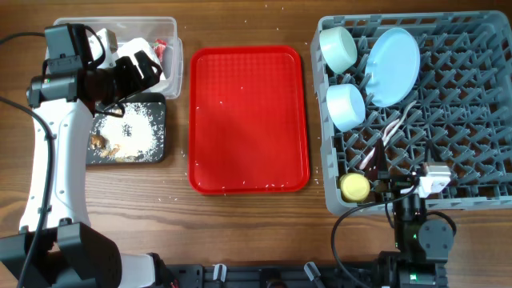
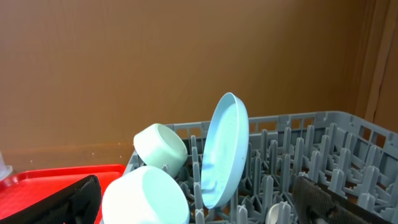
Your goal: Sort waste into correct bins and load items into the dishwasher rack
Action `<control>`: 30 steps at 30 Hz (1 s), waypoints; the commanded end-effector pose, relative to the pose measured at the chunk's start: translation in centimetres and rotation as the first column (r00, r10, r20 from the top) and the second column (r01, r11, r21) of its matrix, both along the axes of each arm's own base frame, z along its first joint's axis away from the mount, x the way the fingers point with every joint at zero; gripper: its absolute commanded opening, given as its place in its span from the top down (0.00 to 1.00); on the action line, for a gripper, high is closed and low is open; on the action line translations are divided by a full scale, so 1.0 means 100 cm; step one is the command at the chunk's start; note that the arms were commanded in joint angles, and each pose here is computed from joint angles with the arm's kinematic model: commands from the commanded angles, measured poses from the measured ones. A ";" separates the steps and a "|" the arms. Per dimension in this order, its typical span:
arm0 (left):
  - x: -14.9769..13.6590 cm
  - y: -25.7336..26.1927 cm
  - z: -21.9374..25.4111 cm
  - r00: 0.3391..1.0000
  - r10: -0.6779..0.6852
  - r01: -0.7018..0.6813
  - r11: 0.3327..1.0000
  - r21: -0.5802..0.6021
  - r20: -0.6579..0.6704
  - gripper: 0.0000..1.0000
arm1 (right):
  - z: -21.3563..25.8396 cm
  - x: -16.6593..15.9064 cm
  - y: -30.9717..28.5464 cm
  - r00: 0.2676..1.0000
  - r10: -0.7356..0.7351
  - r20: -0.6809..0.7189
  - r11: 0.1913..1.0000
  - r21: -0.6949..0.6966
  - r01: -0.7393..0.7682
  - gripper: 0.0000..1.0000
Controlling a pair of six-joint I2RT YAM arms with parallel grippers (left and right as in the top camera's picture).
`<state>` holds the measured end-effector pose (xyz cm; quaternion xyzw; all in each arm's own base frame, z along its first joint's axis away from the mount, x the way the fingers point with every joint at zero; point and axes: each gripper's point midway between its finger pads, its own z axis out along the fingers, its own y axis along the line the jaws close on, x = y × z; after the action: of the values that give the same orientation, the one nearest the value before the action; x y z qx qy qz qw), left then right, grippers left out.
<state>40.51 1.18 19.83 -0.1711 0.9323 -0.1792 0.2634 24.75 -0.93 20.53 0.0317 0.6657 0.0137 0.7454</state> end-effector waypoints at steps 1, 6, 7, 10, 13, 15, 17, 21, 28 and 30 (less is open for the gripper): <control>0.002 0.002 0.002 1.000 0.000 0.000 1.000 0.003 0.009 0.00 | -0.003 0.000 0.004 1.000 0.022 -0.005 1.000 -0.018 -0.022 0.00; 0.002 0.002 0.002 1.000 0.000 0.000 1.000 0.003 0.009 0.00 | -0.038 0.001 0.006 0.989 0.030 -0.146 1.000 -0.006 -0.031 0.00; 0.002 0.002 0.002 1.000 0.000 0.000 1.000 0.003 0.009 0.00 | -0.038 0.001 0.006 0.989 0.030 -0.146 1.000 -0.005 -0.031 0.00; 0.002 0.002 0.002 1.000 0.000 0.000 1.000 0.003 0.009 0.00 | -0.038 0.001 0.006 0.989 0.030 -0.146 1.000 -0.005 -0.031 0.00; 0.002 0.002 0.002 1.000 0.000 0.000 1.000 0.003 0.009 0.00 | -0.038 0.001 0.006 0.989 0.030 -0.146 1.000 -0.005 -0.031 0.00; 0.002 0.002 0.002 1.000 0.000 0.000 1.000 0.003 0.009 0.00 | -0.038 0.001 0.006 0.989 0.030 -0.146 1.000 -0.005 -0.031 0.00; 0.002 0.002 0.002 1.000 0.000 0.000 1.000 0.003 0.009 0.00 | -0.038 0.001 0.006 0.989 0.030 -0.146 1.000 -0.005 -0.031 0.00; 0.002 0.002 0.002 1.000 0.000 0.000 1.000 0.003 0.009 0.00 | -0.038 0.001 0.006 0.989 0.030 -0.146 1.000 -0.005 -0.031 0.00; 0.001 0.002 0.003 1.000 0.000 0.000 1.000 0.003 0.010 0.00 | -0.038 0.001 0.006 0.989 0.030 -0.146 1.000 -0.005 -0.031 0.00; 0.001 0.003 0.006 1.000 0.002 -0.002 1.000 0.013 0.019 0.00 | -0.038 0.001 0.006 0.989 0.030 -0.146 1.000 -0.005 -0.031 0.00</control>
<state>40.51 1.18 19.82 -0.1712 0.9324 -0.1790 0.2633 24.90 -0.80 16.59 0.0316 0.7206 0.0156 0.6924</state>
